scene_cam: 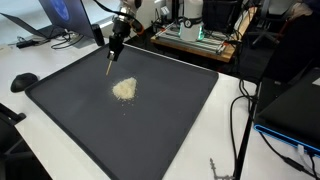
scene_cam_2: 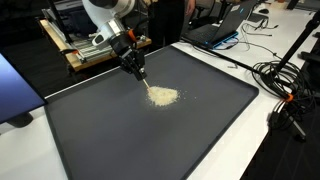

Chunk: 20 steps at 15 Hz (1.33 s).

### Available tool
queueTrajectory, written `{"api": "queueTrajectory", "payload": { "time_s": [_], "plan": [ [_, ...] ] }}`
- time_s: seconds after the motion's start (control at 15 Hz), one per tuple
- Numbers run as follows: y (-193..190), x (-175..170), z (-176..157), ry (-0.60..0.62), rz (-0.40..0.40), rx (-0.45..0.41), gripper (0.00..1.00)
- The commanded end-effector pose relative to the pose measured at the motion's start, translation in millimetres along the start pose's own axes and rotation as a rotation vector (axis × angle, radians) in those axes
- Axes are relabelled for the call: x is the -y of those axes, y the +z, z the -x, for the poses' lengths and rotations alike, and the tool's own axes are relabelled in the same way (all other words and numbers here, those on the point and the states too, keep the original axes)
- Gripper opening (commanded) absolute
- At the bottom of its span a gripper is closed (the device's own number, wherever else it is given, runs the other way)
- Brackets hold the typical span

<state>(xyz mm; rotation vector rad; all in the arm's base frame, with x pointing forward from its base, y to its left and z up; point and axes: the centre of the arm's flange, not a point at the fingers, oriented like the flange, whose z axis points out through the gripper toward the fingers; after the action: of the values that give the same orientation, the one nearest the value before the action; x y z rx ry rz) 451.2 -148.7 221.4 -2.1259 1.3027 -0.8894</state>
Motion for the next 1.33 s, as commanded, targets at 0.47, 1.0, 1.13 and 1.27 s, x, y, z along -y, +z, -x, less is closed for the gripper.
{"api": "queueTrajectory", "payload": {
  "time_s": [0.47,1.0,1.13,1.27],
  "plan": [
    [-41.8,99.7,10.7,-0.444,0.199,0.105,0.03],
    [-36.9,133.0,16.0,-0.691,0.274,0.250,0.03],
    [-32.3,140.6,11.3,-0.738,0.304,0.302,0.03],
    [-29.0,144.6,6.2,-0.784,0.331,0.363,0.03]
  ]
}}
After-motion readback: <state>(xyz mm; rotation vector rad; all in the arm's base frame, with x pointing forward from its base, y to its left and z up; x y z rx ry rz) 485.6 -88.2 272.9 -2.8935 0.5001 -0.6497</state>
